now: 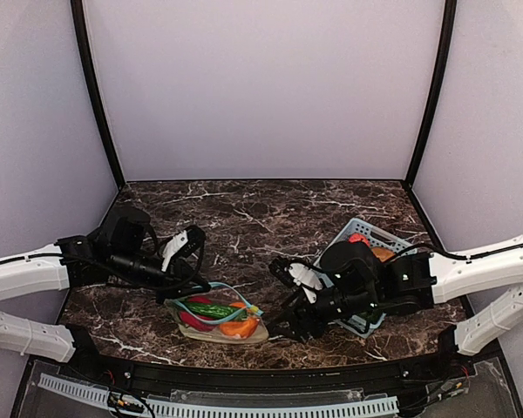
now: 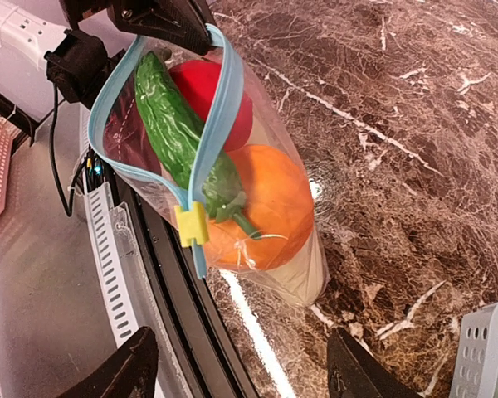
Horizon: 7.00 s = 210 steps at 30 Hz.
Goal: Place the food in the zip-top bag and seal the zipper
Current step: Pass from the right arm to the left, then hold the zipper food storage bag at the center of the board, then hold the zipper from the zipper food storage bag, then zip the zipper of the food storage bag.
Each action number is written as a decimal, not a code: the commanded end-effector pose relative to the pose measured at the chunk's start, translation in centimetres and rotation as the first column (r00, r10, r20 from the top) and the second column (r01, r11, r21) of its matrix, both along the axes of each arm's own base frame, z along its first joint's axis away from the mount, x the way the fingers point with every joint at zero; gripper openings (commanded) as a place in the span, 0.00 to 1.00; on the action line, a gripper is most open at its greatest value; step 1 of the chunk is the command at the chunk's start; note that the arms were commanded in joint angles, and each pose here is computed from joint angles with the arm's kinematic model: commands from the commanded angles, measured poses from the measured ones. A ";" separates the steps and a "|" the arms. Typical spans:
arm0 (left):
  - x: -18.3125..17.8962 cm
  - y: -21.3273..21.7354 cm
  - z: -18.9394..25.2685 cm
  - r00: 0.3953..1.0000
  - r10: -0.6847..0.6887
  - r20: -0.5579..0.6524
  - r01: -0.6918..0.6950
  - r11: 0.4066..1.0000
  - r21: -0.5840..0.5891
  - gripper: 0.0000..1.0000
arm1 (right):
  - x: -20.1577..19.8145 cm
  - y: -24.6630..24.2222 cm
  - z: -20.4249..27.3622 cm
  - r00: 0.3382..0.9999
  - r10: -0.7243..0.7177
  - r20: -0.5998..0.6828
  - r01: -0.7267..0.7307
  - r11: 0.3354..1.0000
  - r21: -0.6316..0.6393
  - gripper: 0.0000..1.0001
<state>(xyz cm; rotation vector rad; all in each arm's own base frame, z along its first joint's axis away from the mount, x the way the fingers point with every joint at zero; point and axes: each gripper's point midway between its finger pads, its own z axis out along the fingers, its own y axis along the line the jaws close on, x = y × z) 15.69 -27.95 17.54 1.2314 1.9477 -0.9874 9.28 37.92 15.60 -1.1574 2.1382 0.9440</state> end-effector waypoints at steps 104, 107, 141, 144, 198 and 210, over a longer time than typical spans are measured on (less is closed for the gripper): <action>-4.0 -9.1 0.0 0.934 -0.358 -0.014 0.357 0.934 -0.025 0.10 | 1.8 2.8 2.6 0.997 -0.054 0.057 0.039 0.968 0.247 0.00; -4.0 -9.1 0.1 0.936 -0.353 -0.008 0.353 0.935 -0.024 0.04 | 1.8 2.8 2.5 0.997 -0.056 0.056 0.040 0.969 0.244 0.00; -2.8 -6.6 0.1 0.959 -0.283 0.029 0.279 0.955 0.098 0.01 | 4.3 -0.5 0.9 0.969 -0.240 0.063 0.226 0.958 0.177 0.00; -2.6 -6.2 0.2 0.962 -0.271 0.034 0.266 0.959 0.102 0.01 | 4.7 -0.7 0.7 0.962 -0.262 0.072 0.248 0.956 0.158 0.00; -2.4 -2.3 -0.1 0.987 -0.160 -0.031 0.161 0.984 0.070 0.01 | 6.2 -2.8 4.1 0.954 -0.261 0.146 0.246 0.963 0.111 0.17; -2.9 -2.9 0.3 0.982 -0.178 -0.062 0.179 0.984 0.018 0.01 | 4.2 2.8 4.4 0.994 0.004 0.111 -0.014 0.996 0.091 0.68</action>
